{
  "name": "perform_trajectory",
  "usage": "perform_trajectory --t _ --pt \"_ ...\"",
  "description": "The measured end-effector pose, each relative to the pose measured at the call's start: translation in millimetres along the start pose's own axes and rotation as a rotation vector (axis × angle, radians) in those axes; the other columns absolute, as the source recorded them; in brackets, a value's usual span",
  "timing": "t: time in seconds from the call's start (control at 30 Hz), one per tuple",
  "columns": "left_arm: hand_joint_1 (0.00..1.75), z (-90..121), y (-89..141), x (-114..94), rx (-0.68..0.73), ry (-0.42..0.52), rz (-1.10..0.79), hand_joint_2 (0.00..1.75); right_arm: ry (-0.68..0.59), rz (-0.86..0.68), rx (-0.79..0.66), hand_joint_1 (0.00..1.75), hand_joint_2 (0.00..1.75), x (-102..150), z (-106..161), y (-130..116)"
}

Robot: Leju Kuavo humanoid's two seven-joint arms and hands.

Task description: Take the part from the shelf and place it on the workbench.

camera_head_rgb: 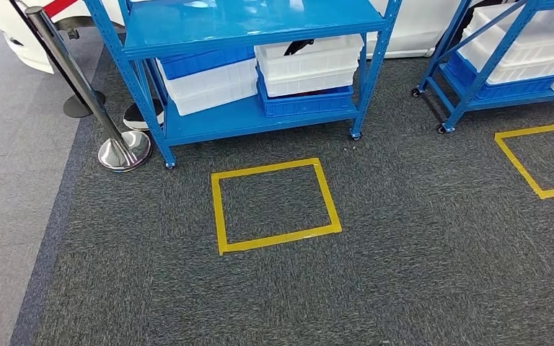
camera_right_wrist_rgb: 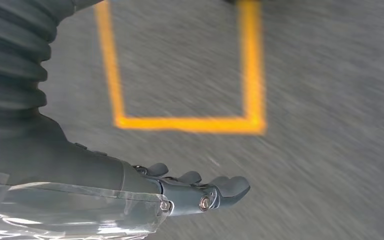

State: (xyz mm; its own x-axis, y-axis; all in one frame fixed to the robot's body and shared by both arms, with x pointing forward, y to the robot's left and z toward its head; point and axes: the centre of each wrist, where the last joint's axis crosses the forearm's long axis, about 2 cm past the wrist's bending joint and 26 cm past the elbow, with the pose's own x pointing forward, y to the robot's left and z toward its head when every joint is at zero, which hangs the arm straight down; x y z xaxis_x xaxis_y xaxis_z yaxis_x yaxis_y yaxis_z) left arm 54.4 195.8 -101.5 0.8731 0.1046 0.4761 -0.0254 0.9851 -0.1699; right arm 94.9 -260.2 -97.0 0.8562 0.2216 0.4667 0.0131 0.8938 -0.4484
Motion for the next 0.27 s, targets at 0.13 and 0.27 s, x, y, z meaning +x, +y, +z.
perform_trajectory --t 0.13,0.27 --pt "0.00 -0.1 0.3 0.2 -0.001 0.000 -0.003 0.00 0.083 0.025 0.066 0.00 1.75 -18.2 7.3 5.7" --pt "0.00 -0.1 1.2 0.1 0.000 0.000 -0.007 0.00 0.126 0.047 0.166 0.00 1.75 -24.9 10.0 8.4"
